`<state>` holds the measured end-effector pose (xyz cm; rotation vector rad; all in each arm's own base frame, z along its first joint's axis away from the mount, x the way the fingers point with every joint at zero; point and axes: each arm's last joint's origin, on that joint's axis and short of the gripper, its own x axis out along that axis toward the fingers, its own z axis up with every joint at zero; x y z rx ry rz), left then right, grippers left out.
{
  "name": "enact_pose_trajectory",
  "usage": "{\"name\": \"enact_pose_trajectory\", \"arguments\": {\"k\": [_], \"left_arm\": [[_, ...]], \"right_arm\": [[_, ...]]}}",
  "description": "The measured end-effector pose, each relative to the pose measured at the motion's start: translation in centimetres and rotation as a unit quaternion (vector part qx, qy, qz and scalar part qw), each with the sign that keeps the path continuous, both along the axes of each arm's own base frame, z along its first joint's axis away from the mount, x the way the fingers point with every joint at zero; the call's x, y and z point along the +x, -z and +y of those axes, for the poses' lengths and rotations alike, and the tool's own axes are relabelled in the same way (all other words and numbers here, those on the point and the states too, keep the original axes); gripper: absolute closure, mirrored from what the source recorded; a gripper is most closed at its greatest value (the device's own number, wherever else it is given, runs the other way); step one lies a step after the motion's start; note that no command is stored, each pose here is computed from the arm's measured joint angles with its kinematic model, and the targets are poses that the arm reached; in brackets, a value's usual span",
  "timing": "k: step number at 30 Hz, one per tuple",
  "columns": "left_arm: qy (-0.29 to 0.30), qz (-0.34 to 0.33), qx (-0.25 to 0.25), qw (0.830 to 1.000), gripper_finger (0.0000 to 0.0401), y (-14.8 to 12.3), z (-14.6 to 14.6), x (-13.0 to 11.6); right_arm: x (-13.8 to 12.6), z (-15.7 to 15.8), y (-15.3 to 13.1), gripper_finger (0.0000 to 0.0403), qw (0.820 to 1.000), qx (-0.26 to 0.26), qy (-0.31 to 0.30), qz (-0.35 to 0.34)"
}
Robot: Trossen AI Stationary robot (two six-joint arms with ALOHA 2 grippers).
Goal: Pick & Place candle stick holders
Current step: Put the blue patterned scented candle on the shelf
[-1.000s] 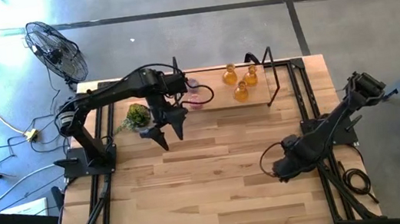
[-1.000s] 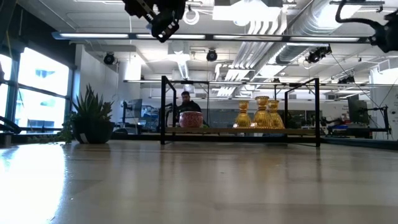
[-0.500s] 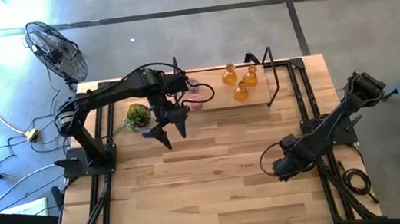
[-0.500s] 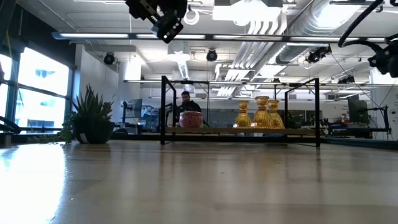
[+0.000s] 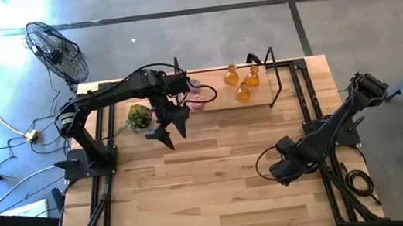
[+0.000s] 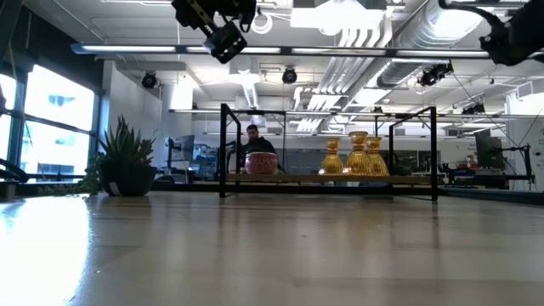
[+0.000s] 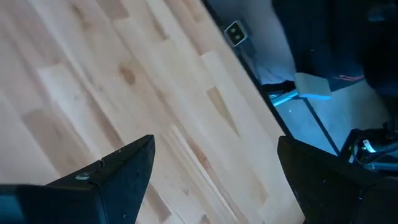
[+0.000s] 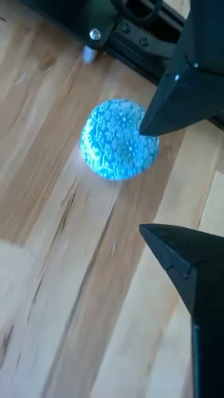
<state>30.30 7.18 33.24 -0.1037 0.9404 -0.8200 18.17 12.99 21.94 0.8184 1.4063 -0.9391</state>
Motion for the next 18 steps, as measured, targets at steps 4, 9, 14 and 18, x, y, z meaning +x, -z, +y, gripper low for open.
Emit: {"name": "enact_pose_trajectory", "arguments": {"k": [4,9,14,18], "left_arm": [[-0.032,0.035,0.021,0.999,0.0066,0.1,0.1,0.0],[-0.073,0.073,0.052,0.993,0.0066,0.3,0.4,-0.1],[-0.093,0.084,0.101,0.987,0.0066,0.5,0.6,0.0],[-0.107,0.067,0.147,0.981,0.0066,0.5,1.0,0.4]], "right_arm": [[0.2,0.1,-1.0,0.0164,1.000,-0.009,0.000,-0.007],[0.5,0.1,-1.8,0.0164,1.000,-0.017,-0.001,-0.022],[0.8,0.2,-2.4,0.0164,0.999,-0.025,0.000,-0.042],[0.9,0.3,-2.6,0.0164,0.998,-0.029,0.010,-0.056]]}}
